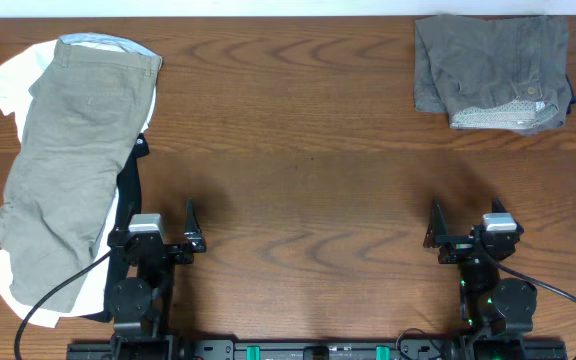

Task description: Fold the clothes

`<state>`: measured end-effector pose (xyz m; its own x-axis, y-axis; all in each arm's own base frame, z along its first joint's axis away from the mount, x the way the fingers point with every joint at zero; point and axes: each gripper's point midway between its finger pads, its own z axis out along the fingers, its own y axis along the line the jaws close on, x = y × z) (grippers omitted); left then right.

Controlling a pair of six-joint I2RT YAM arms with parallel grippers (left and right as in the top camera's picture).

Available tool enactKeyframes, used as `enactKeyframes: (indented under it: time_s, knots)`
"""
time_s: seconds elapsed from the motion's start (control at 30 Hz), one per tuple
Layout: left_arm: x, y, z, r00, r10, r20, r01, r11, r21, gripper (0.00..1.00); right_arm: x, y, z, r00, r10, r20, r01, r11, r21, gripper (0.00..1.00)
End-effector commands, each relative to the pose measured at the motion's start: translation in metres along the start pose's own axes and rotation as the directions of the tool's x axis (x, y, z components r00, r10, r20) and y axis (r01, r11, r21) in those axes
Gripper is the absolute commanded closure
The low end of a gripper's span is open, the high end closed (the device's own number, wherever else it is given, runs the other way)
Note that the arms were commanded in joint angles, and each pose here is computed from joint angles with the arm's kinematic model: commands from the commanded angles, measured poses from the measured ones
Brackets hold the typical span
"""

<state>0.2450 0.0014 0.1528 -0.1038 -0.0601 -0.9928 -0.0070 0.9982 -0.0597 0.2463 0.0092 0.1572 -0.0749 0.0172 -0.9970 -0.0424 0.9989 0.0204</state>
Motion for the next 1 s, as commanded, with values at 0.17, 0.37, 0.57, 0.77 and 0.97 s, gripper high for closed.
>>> enactKeyframes:
  time_s: [0.17, 0.37, 0.57, 0.77, 0.97]
  knots:
    - [0.0154, 0.0006, 0.0007, 0.999, 0.017, -0.047, -0.017, 1.0, -0.002, 0.02, 0.0005, -0.0032, -0.0003, 1.0, 0.014, 0.0, -0.014, 1.0, 0.016, 0.01]
    - [0.0154, 0.0007, 0.0007, 0.999, 0.017, -0.047, -0.017, 1.0, -0.002, 0.02, 0.0005, -0.0032, -0.0003, 1.0, 0.014, 0.0, -0.014, 1.0, 0.016, 0.01]
    - [0.0154, 0.0007, 0.0007, 0.999, 0.017, -0.047, -0.017, 1.0, -0.002, 0.02, 0.0005, -0.0032, -0.0003, 1.0, 0.014, 0.0, -0.014, 1.0, 0.016, 0.01]
    - [0.0154, 0.0007, 0.0007, 0.999, 0.017, -0.047, -0.017, 1.0, -0.002, 0.02, 0.0005, -0.0032, -0.0003, 1.0, 0.014, 0.0, -0.014, 1.0, 0.016, 0.01]
    - [0.0154, 0.0007, 0.0007, 0.999, 0.017, -0.047, -0.017, 1.0, -0.002, 0.02, 0.0005, -0.0032, -0.0003, 1.0, 0.014, 0.0, -0.014, 1.0, 0.016, 0.01]
